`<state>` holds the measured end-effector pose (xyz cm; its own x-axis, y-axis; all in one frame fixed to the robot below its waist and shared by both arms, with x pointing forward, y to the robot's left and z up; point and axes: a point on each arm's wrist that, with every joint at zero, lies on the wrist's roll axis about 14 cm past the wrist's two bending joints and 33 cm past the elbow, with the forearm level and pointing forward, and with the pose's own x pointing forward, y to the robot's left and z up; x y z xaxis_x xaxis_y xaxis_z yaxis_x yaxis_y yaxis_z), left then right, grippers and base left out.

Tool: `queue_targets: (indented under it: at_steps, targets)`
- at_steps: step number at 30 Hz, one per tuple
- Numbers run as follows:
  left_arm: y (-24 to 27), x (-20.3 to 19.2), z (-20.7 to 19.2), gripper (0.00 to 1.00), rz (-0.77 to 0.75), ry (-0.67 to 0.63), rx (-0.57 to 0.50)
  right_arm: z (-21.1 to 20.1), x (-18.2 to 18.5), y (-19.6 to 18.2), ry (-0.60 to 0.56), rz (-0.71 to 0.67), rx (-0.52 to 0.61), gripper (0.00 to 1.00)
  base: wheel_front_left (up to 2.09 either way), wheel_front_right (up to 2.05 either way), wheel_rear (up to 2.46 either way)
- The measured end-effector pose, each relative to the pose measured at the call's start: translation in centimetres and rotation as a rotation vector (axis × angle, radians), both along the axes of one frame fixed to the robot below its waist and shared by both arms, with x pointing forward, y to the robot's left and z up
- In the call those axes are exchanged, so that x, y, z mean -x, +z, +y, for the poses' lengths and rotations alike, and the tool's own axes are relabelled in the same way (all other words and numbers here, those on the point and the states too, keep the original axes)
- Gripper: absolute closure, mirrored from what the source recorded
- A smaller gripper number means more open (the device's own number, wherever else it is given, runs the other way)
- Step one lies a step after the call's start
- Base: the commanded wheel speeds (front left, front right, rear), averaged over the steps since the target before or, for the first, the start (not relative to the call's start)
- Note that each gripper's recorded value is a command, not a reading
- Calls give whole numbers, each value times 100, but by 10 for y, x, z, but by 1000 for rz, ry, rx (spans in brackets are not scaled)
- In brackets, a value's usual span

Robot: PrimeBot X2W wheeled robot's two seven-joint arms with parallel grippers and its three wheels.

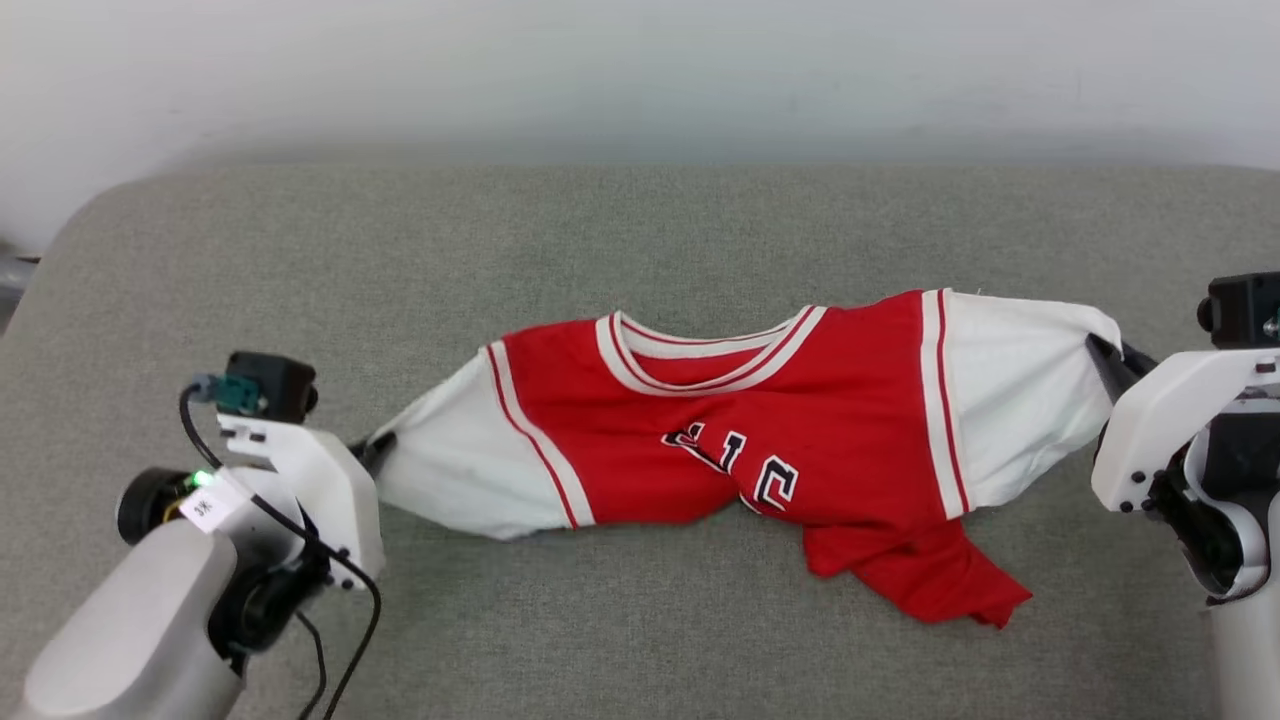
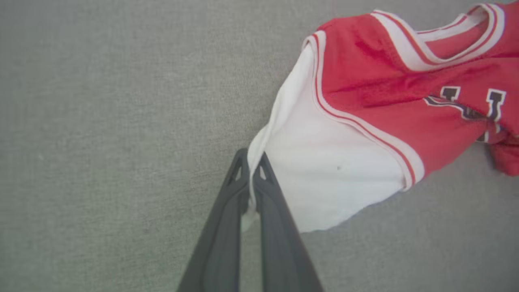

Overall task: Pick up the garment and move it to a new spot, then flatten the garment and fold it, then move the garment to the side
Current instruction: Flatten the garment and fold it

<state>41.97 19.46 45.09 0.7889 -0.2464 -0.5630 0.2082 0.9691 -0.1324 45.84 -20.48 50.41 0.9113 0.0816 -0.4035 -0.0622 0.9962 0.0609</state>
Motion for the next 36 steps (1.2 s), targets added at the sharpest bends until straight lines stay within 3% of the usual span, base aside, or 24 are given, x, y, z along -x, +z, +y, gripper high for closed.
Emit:
queue_targets:
  at_steps: [14,36]
  targets:
    - [160,-94,8,100,-549,119,78,-16,-48,82,-24,-225,53,100,0,0,0]
    - [295,-222,25,100,-977,160,76,-25,-173,231,-74,-630,165,100,0,0,0]
